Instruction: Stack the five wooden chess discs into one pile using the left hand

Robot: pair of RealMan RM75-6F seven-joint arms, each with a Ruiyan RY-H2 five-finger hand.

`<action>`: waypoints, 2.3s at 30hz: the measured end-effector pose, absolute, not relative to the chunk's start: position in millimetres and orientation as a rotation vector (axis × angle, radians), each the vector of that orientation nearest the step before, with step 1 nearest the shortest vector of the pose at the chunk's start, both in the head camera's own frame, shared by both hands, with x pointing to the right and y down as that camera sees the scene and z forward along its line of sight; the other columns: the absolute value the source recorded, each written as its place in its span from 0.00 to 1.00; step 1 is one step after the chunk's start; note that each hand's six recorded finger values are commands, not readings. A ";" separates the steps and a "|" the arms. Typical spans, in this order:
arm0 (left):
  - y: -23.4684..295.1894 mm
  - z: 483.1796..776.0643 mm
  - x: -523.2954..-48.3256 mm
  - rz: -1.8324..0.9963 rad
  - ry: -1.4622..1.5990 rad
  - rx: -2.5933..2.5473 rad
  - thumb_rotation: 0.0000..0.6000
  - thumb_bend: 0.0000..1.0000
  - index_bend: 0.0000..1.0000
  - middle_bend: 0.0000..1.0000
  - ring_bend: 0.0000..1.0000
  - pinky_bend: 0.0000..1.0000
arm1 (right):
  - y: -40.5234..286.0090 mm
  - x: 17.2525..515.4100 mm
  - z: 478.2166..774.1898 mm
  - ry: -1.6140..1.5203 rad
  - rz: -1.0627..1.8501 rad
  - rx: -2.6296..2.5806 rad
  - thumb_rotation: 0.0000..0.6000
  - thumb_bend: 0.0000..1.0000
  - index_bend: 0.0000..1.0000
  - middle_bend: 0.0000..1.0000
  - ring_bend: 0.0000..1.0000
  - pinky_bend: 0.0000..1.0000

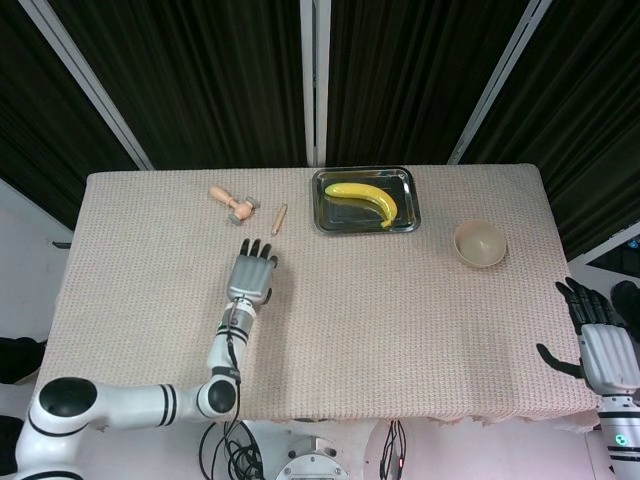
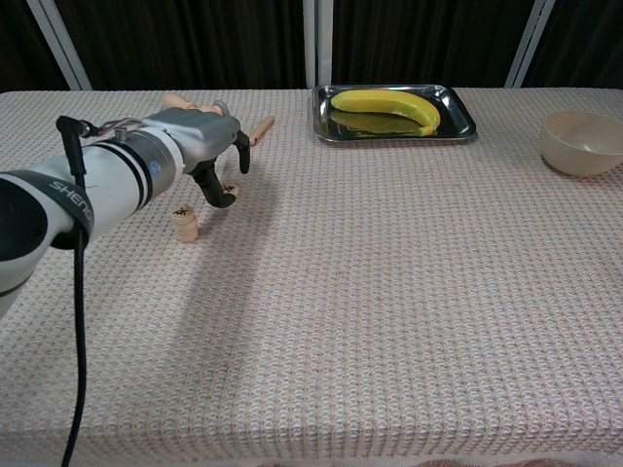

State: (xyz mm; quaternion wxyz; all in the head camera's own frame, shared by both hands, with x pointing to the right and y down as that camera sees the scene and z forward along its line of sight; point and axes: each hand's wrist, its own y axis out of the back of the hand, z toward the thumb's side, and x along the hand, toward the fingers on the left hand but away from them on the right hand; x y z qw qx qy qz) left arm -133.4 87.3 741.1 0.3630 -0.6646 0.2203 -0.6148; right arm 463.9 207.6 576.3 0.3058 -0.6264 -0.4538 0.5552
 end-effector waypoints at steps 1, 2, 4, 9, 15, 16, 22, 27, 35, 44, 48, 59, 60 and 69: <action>87.3 741.1 -133.9 -1.586 0.565 -1.710 1.00 0.32 0.32 0.10 0.00 0.00 | 207.7 463.6 576.6 -1.199 1.470 -1.659 1.00 0.17 0.00 0.00 0.00 0.00; 87.2 741.3 -134.8 -1.591 0.561 -1.709 1.00 0.32 0.32 0.10 0.00 0.00 | 207.8 463.2 576.8 -1.197 1.470 -1.660 1.00 0.17 0.00 0.00 0.00 0.00; 87.7 742.6 -136.4 -1.598 0.555 -1.709 1.00 0.32 0.32 0.10 0.00 0.00 | 207.9 462.8 576.5 -1.197 1.469 -1.659 1.00 0.17 0.00 0.00 0.00 0.00; 86.8 747.2 -143.3 -1.617 0.559 -1.696 1.00 0.32 0.36 0.11 0.00 0.00 | 207.8 463.8 574.9 -1.205 1.466 -1.653 1.00 0.17 0.00 0.00 0.00 0.00; 86.5 748.8 -145.0 -1.612 0.566 -1.692 1.00 0.32 0.39 0.12 0.00 0.00 | 207.9 463.7 575.9 -1.200 1.469 -1.658 1.00 0.17 0.00 0.00 0.00 0.00; 86.6 748.9 -144.7 -1.611 0.567 -1.694 1.00 0.32 0.39 0.12 0.00 0.00 | 207.7 463.8 575.8 -1.201 1.469 -1.657 1.00 0.17 0.00 0.00 0.00 0.00; 87.9 751.8 -144.7 -1.607 0.567 -1.698 1.00 0.33 0.40 0.12 0.00 0.00 | 207.6 465.1 574.2 -1.209 1.466 -1.653 1.00 0.17 0.00 0.00 0.00 0.00; 88.7 754.2 -145.2 -1.596 0.577 -1.706 1.00 0.32 0.40 0.12 0.00 0.00 | 207.9 465.1 574.9 -1.204 1.469 -1.655 1.00 0.17 0.00 0.00 0.00 0.00; 89.3 757.3 -146.2 -1.580 0.591 -1.716 1.00 0.32 0.45 0.12 0.00 0.00 | 207.5 465.7 575.2 -1.206 1.471 -1.653 1.00 0.17 0.00 0.00 0.00 0.00; 89.4 758.4 -148.9 -1.579 0.602 -1.721 1.00 0.32 0.49 0.12 0.00 0.00 | 207.6 465.6 575.3 -1.207 1.472 -1.652 1.00 0.17 0.00 0.00 0.00 0.00; 88.8 752.4 -145.5 -1.555 0.609 -1.727 1.00 0.32 0.50 0.12 0.00 0.00 | 207.6 465.3 575.6 -1.205 1.472 -1.653 1.00 0.17 0.00 0.00 0.00 0.00; 91.1 713.7 -137.8 -1.492 0.615 -1.769 1.00 0.32 0.50 0.12 0.00 0.00 | 207.9 465.0 574.9 -1.207 1.468 -1.658 1.00 0.17 0.00 0.00 0.00 0.00; 92.2 709.5 -139.1 -1.491 0.613 -1.775 1.00 0.32 0.50 0.12 0.00 0.00 | 208.0 464.8 574.9 -1.207 1.467 -1.658 1.00 0.17 0.00 0.00 0.00 0.00; 108.2 673.6 -171.0 -1.512 0.583 -1.785 1.00 0.32 0.49 0.12 0.00 0.00 | 209.9 461.3 574.4 -1.196 1.458 -1.663 1.00 0.17 0.00 0.00 0.00 0.00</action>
